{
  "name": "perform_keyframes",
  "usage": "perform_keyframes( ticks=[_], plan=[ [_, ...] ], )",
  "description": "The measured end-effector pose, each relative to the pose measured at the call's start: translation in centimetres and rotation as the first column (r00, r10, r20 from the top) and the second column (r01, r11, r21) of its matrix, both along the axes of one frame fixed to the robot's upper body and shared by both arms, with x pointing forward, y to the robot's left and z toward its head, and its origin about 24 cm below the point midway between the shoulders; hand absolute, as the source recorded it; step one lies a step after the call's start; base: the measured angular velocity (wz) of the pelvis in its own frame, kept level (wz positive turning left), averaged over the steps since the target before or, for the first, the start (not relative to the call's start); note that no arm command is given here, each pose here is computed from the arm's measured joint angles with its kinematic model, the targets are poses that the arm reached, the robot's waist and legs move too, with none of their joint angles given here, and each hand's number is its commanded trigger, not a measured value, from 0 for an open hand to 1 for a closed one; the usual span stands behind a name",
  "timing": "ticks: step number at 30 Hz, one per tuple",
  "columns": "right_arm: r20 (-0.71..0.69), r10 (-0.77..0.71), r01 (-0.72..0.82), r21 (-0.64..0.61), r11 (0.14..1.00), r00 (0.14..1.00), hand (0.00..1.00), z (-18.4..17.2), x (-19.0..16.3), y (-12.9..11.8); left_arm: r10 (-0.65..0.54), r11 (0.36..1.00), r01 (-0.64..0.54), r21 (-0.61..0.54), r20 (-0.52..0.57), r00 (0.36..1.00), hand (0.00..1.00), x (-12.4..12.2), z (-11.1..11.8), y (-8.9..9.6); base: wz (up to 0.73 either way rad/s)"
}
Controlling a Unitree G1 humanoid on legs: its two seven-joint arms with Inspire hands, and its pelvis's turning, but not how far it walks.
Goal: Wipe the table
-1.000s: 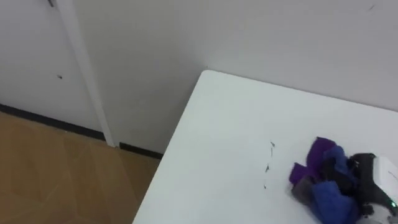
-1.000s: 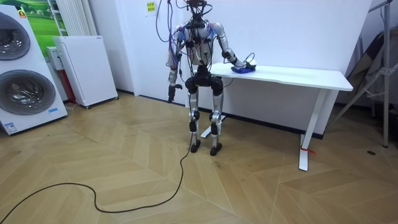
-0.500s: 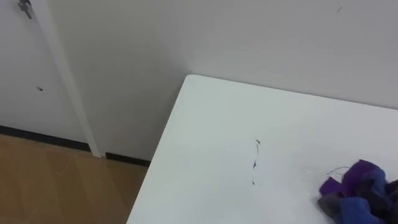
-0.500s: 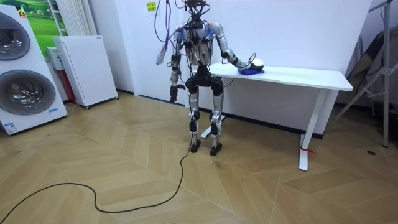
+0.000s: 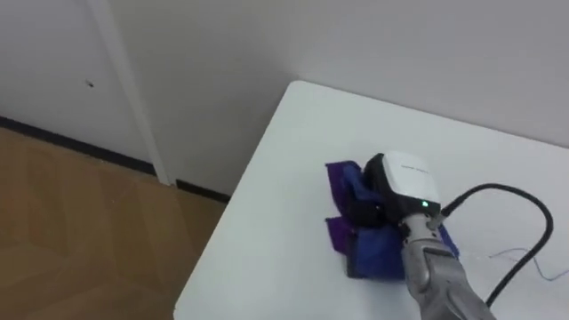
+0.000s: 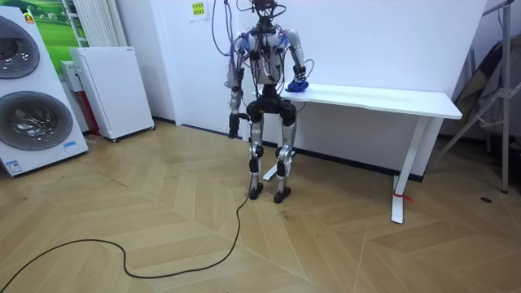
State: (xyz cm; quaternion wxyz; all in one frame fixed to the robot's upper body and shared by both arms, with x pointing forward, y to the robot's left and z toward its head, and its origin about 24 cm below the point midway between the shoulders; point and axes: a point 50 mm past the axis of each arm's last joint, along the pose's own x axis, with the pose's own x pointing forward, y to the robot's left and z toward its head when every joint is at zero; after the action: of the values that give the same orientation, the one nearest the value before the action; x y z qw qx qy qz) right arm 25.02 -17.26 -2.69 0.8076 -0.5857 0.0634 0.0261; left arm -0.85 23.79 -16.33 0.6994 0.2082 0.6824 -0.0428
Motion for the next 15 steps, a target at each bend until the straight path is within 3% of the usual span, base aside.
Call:
perform_keyframes(
  ticks=[4, 8, 13, 15],
  plan=[
    [-0.003, -0.051, 0.051, 0.067, 0.996, 0.999, 1.00, -1.4, -1.5, -1.4, 0.026, 1.000, -0.026, 0.001, -0.032, 0.999, 0.00, -1.5, 0.1, 0.2, 0.36],
    [0.030, -0.276, 0.270, 0.134, 0.953, 0.961, 1.00, -3.0, -4.6, -5.6, 0.071, 0.996, -0.072, 0.049, 0.025, 0.997, 0.00, -0.4, 0.5, 1.7, 0.28],
    [0.022, -0.582, 0.569, 0.184, 0.801, 0.813, 1.00, -4.6, -9.4, -11.0, 0.098, 0.990, -0.100, 0.102, 0.025, 0.995, 0.00, -0.9, 1.0, 3.1, 0.05],
    [0.004, -0.699, 0.685, 0.193, 0.702, 0.715, 1.00, -5.0, -11.4, -13.3, 0.108, 0.987, -0.110, 0.117, 0.023, 0.994, 0.00, -1.1, 1.1, 3.4, 0.05]
  ],
)
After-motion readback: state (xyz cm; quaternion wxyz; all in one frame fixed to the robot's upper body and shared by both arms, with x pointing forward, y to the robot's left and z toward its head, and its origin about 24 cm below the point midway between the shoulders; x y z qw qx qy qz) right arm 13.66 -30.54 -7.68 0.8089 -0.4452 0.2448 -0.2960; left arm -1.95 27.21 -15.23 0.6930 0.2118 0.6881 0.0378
